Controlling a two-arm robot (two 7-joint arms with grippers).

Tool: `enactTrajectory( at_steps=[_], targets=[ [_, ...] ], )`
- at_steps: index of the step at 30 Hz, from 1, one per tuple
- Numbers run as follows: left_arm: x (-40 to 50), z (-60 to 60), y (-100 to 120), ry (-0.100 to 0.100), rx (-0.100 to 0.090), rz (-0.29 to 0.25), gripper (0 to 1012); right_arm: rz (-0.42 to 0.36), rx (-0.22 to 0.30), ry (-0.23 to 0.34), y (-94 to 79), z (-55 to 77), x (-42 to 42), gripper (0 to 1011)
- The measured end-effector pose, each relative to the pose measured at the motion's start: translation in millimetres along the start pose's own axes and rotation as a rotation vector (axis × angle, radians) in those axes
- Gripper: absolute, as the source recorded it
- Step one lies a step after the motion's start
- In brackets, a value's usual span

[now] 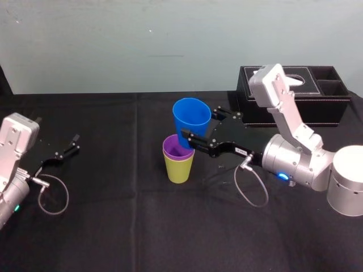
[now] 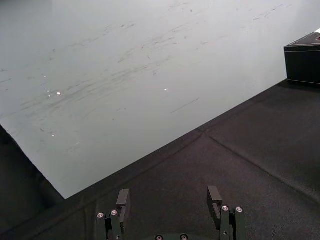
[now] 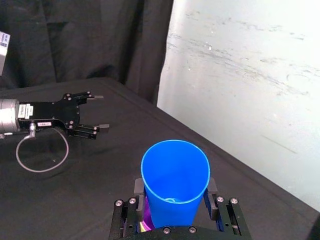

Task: Stack the three plastic cups sequentially using one hand.

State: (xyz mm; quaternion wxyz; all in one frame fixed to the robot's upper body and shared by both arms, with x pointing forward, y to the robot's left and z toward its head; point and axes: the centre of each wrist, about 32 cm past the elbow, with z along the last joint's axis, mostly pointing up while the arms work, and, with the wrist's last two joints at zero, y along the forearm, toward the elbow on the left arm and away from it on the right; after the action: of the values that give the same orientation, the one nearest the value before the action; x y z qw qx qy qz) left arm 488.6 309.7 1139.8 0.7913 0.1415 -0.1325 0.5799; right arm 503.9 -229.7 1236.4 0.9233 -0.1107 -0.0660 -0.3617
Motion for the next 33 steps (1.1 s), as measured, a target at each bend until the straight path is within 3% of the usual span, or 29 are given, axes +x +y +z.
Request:
enactTrajectory(
  at_steps=[14,33],
  targets=[
    [0.0,0.0,0,0.000,0.000,0.000,1010,0.012,-0.013,0.017,16.2,-3.7,-0.7,707],
    [0.0,0.0,0,0.000,0.000,0.000,1010,0.021,-0.021,0.022,24.1,-6.7,-3.9,707]
  ],
)
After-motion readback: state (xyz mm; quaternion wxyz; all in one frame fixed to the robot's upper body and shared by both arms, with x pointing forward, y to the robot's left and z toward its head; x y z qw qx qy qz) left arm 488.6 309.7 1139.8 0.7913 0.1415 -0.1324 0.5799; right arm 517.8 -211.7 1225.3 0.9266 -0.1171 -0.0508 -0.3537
